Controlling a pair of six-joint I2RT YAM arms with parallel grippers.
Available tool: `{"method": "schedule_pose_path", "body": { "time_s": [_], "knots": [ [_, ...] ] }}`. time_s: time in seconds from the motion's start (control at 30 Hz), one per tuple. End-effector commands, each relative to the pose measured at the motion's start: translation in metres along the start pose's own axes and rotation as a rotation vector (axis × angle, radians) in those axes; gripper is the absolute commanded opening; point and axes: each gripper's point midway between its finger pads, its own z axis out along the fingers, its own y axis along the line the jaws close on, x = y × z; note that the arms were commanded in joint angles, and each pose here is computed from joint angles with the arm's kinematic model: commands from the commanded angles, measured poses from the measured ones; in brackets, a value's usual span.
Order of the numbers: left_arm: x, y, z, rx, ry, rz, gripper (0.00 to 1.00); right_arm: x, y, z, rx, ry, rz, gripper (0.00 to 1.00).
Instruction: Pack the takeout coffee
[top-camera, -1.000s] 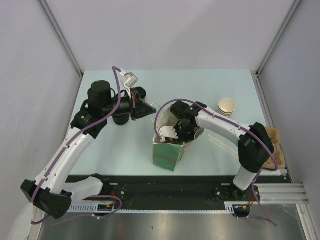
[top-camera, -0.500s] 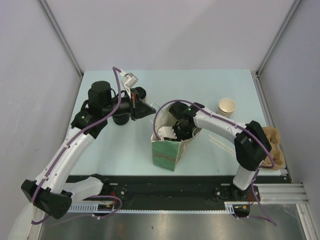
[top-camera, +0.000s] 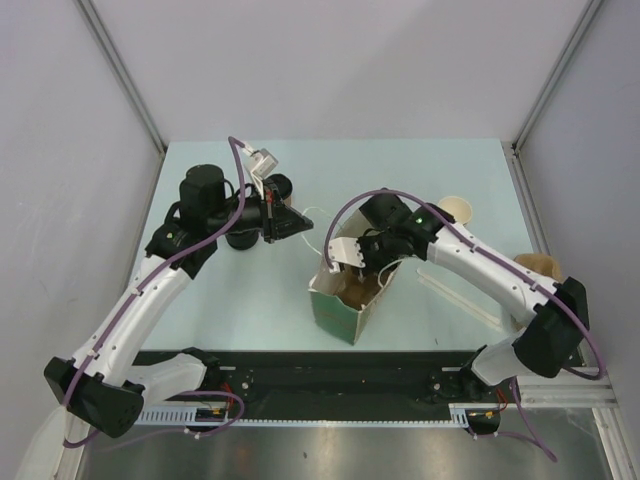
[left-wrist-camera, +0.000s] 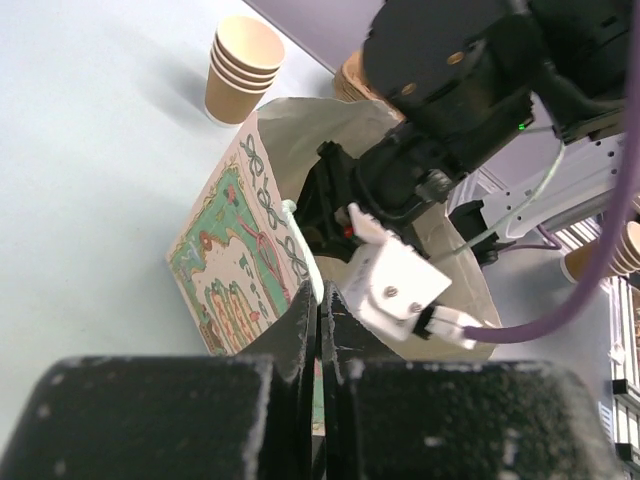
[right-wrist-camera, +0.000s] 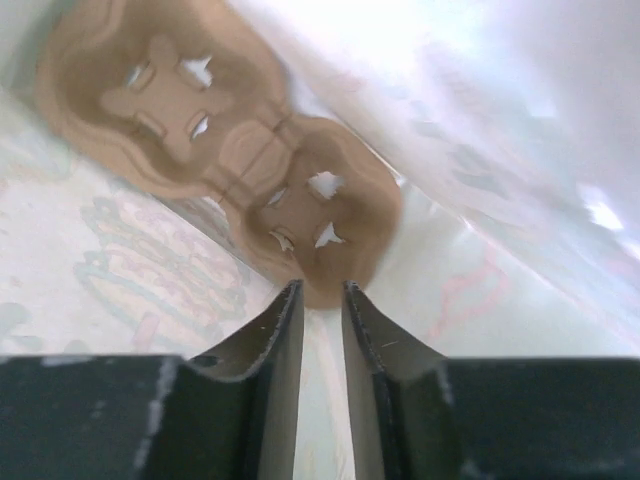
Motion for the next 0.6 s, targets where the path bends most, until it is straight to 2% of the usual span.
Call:
{"method": "schedule_pose_path", "body": {
  "time_s": [0.0,0.33,0.47,0.57],
  "knots": [
    [-0.008,-0.010,-0.001,0.030,-0.033,0.021,0.00,-0.031,-0.021,-0.030,0.125,-0.121,-0.003,0.29],
    [-0.004,-0.008,-0.002,-0.012,-0.032,-0.006,0.00,-0.087,-0.074,-0.109,0.448,-0.400,0.071,0.54],
    [-0.002,-0.010,-0.001,-0.008,-0.031,-0.006,0.00,-0.091,-0.090,-0.141,0.533,-0.465,0.132,0.58],
    [-0.002,-0.011,-0.002,-0.005,-0.035,-0.009,0.00,-0.086,-0.097,-0.156,0.570,-0.480,0.182,0.70]
  ]
}}
